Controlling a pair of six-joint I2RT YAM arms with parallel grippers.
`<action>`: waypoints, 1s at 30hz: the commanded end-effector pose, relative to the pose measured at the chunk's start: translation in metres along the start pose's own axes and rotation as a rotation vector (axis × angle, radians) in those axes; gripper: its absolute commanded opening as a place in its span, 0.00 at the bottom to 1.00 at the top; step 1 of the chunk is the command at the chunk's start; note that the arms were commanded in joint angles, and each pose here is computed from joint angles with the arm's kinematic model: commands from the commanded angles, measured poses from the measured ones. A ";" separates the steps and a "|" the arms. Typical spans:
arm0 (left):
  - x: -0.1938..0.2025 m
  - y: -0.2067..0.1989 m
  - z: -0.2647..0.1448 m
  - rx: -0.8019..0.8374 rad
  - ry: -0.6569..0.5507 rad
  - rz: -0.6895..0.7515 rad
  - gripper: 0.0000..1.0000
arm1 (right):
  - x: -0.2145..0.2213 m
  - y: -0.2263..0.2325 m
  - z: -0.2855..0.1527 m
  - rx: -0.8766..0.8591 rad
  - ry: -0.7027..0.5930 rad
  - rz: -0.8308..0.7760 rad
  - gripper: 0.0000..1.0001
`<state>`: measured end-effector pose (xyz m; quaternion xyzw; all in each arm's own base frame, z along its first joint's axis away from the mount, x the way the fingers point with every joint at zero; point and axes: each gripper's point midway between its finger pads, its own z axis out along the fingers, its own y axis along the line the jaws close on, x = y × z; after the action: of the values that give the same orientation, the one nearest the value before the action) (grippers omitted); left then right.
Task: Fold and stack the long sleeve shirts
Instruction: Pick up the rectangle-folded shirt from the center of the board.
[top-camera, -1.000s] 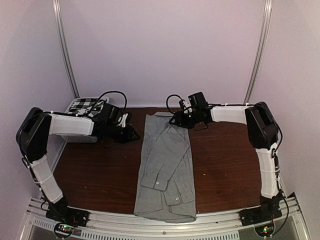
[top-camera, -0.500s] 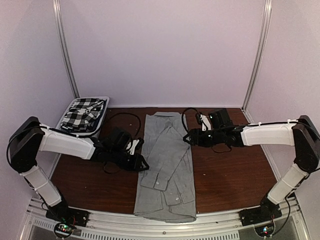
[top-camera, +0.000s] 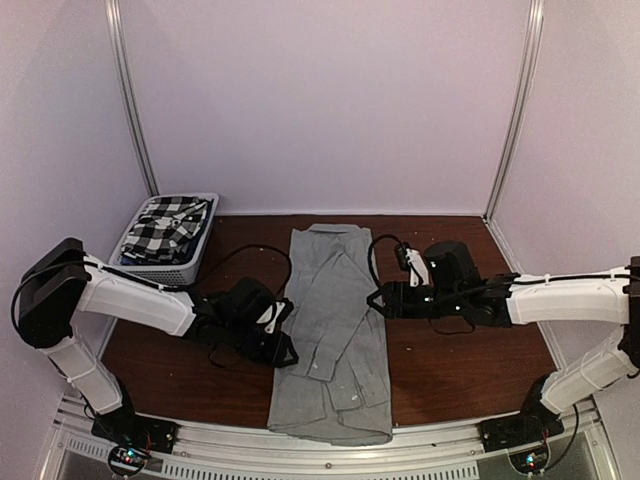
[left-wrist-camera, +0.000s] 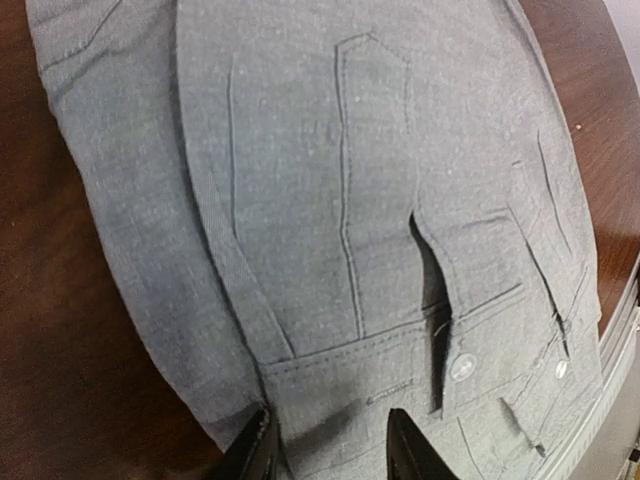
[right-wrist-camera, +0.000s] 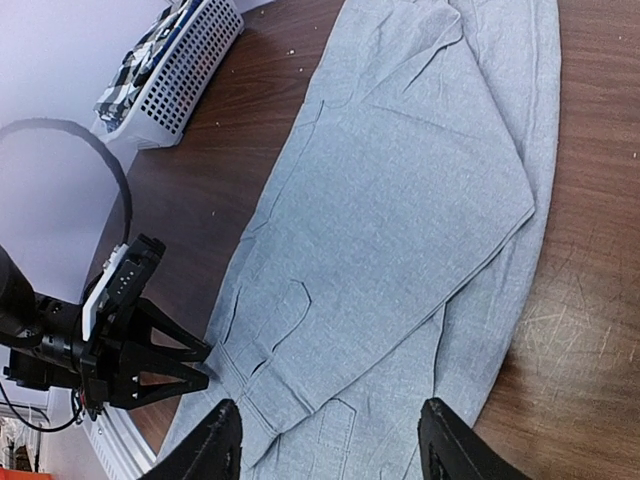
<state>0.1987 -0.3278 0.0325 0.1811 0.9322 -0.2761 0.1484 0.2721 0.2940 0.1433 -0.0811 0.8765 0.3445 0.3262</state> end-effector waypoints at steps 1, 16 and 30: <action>0.010 0.001 -0.005 -0.047 0.003 0.002 0.38 | 0.007 -0.002 -0.004 0.025 -0.016 0.011 0.62; 0.019 -0.014 -0.011 0.006 0.032 0.017 0.25 | 0.020 0.004 0.002 0.033 0.017 -0.006 0.61; 0.035 -0.029 -0.027 0.105 0.086 0.004 0.00 | 0.038 0.001 0.002 0.058 0.083 -0.019 0.61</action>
<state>0.1653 -0.3268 0.0423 0.1946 0.9306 -0.2873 0.1162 0.2470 0.2997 0.1217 -0.0912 0.8922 0.3258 0.2993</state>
